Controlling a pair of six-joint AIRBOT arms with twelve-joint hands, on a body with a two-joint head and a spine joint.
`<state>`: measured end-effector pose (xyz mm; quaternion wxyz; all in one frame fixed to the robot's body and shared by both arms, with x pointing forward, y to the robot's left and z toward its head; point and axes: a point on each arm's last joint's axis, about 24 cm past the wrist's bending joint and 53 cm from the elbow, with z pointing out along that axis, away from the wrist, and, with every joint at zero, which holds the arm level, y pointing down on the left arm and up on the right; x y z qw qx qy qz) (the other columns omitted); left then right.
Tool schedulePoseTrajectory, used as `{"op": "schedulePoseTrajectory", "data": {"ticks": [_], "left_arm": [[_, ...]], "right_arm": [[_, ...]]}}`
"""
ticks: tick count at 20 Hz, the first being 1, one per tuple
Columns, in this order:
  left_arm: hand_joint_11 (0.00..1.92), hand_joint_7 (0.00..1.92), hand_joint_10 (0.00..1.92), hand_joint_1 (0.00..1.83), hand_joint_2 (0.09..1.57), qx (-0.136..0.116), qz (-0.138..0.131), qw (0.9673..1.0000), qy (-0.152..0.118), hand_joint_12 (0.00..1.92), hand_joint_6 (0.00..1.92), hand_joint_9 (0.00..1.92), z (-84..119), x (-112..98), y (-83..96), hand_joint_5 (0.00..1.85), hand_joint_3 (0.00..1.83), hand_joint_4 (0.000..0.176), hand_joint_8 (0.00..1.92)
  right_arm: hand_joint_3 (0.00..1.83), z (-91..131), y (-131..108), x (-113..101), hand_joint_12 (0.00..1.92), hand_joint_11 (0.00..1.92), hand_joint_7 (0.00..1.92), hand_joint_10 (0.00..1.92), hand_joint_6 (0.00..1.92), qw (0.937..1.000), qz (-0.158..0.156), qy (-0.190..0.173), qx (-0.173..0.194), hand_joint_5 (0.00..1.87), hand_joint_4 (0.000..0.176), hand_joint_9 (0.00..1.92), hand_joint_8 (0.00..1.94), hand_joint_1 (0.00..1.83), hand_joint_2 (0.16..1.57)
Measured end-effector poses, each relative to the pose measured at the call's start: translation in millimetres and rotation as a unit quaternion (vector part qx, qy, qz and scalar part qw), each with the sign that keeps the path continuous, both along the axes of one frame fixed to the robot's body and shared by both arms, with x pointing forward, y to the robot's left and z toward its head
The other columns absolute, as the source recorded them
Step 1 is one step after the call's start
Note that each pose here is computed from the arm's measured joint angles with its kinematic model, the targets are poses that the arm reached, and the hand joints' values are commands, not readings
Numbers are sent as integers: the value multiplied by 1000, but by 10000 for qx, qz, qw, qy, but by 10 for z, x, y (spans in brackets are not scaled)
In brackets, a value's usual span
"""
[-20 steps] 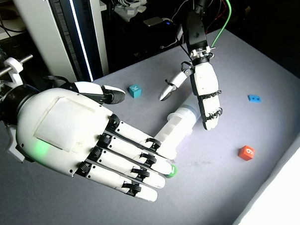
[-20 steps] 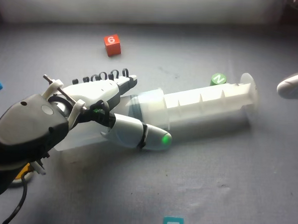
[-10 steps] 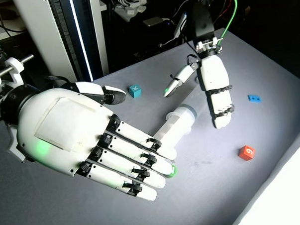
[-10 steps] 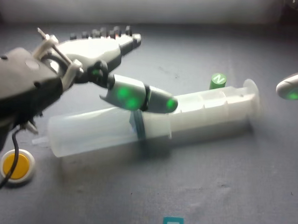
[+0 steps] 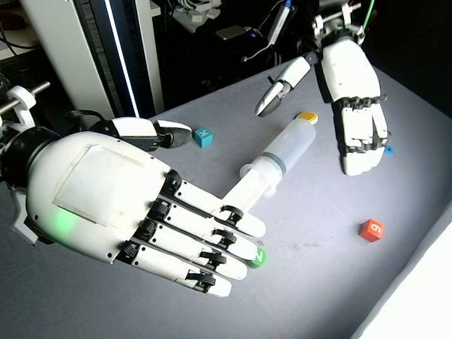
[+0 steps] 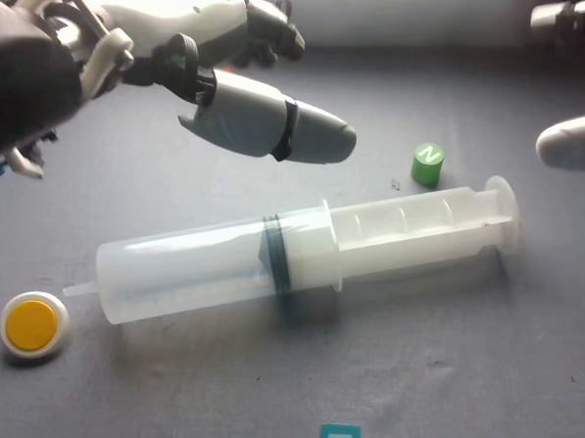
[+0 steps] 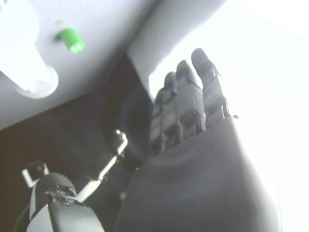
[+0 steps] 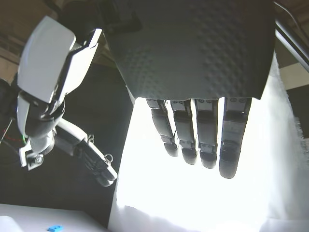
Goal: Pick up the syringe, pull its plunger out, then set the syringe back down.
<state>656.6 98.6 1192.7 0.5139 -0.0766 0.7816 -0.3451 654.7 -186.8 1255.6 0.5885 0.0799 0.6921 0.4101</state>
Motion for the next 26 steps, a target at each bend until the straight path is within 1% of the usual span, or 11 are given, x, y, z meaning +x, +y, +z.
{"op": "schedulePoseTrajectory", "data": {"ticks": [3, 4, 6, 8, 10, 11, 13, 14, 21, 23, 26], "left_arm": [[1243, 1420, 1909, 227, 1043, -37, -249, 9994, -244, 1908, 1664, 1397, 260, 8, -117, 1325, 0, 26, 1912], [1316, 1461, 1919, 257, 1040, -41, -296, 9992, -282, 1918, 1634, 1455, 295, 9, -133, 1375, 0, 146, 1919], [1477, 1510, 1921, 782, 1128, -29, -525, 9979, -374, 1921, 1910, 1514, 373, -11, -204, 1411, 14, 175, 1921], [1540, 1521, 1921, 1177, 1185, -45, -832, 9954, -474, 1921, 1921, 1538, 463, -63, -296, 1426, 8, 165, 1921], [1566, 1523, 1921, 1260, 1202, -35, -1027, 9932, -552, 1921, 1921, 1553, 524, -108, -336, 1487, 8, 149, 1921], [1564, 1517, 1921, 1289, 1205, 1, -1130, 9916, -628, 1921, 1921, 1551, 565, -133, -352, 1493, 9, 143, 1921], [1508, 1478, 1921, 1288, 1203, -16, -1240, 9897, -719, 1921, 1921, 1505, 648, -163, -365, 1469, 2, 25, 1921], [1469, 1457, 1921, 1286, 1193, -18, -1258, 9891, -760, 1921, 1921, 1477, 682, -170, -360, 1454, 0, 10, 1921], [1418, 1406, 1921, 1267, 1208, 1, -1341, 9870, -889, 1921, 1921, 1424, 787, -200, -284, 1381, 7, 9, 1921], [1399, 1392, 1921, 1257, 1201, -7, -1322, 9869, -923, 1921, 1921, 1410, 818, -195, -257, 1374, 4, 16, 1921], [1403, 1384, 1921, 1284, 1175, -21, -1319, 9867, -951, 1921, 1921, 1415, 846, -193, -251, 1346, 0, 35, 1921]], "right_arm": [[3, -38, -25, -15, 1921, 1184, 1277, 1921, 1921, 10000, -18, -59, -41, 1124, 0, 1267, 1941, 160, 921], [7, -57, -19, -18, 1921, 1459, 1511, 1921, 1921, 10000, -5, -35, -79, 1382, 91, 1502, 1941, 178, 973], [21, -52, -23, -17, 1921, 1891, 1805, 1921, 1921, 10000, -9, -41, -77, 1739, 70, 1837, 1941, 339, 1216], [44, 11, -22, -13, 1921, 1920, 1839, 1921, 1921, 9999, -14, -104, 18, 1712, 101, 1916, 1941, 669, 1463], [20, 4, -19, -13, 1921, 1921, 1816, 1921, 1921, 10000, -8, -83, 30, 1693, 85, 1921, 1941, 1003, 1450], [31, -4, -20, -13, 1921, 1921, 1825, 1921, 1921, 10000, -8, -69, 21, 1724, 8, 1921, 1941, 990, 1465], [42, 1, -20, -13, 1921, 1921, 1816, 1921, 1921, 10000, -9, -76, 28, 1711, 0, 1920, 1941, 971, 1476], [38, 1, -20, -13, 1921, 1921, 1818, 1921, 1921, 10000, -8, -69, 37, 1704, 0, 1921, 1941, 1006, 1464], [31, 16, -16, -10, 1921, 1921, 1797, 1921, 1921, 9999, -5, -59, 84, 1683, 0, 1883, 1941, 955, 1446], [22, 16, -16, -10, 1921, 1921, 1747, 1921, 1921, 9999, -5, -57, 87, 1617, 110, 1846, 1941, 934, 1443], [19, 16, -14, -11, 1921, 1921, 1743, 1921, 1921, 9999, -1, -39, 122, 1621, 140, 1847, 1941, 949, 1438]]}}
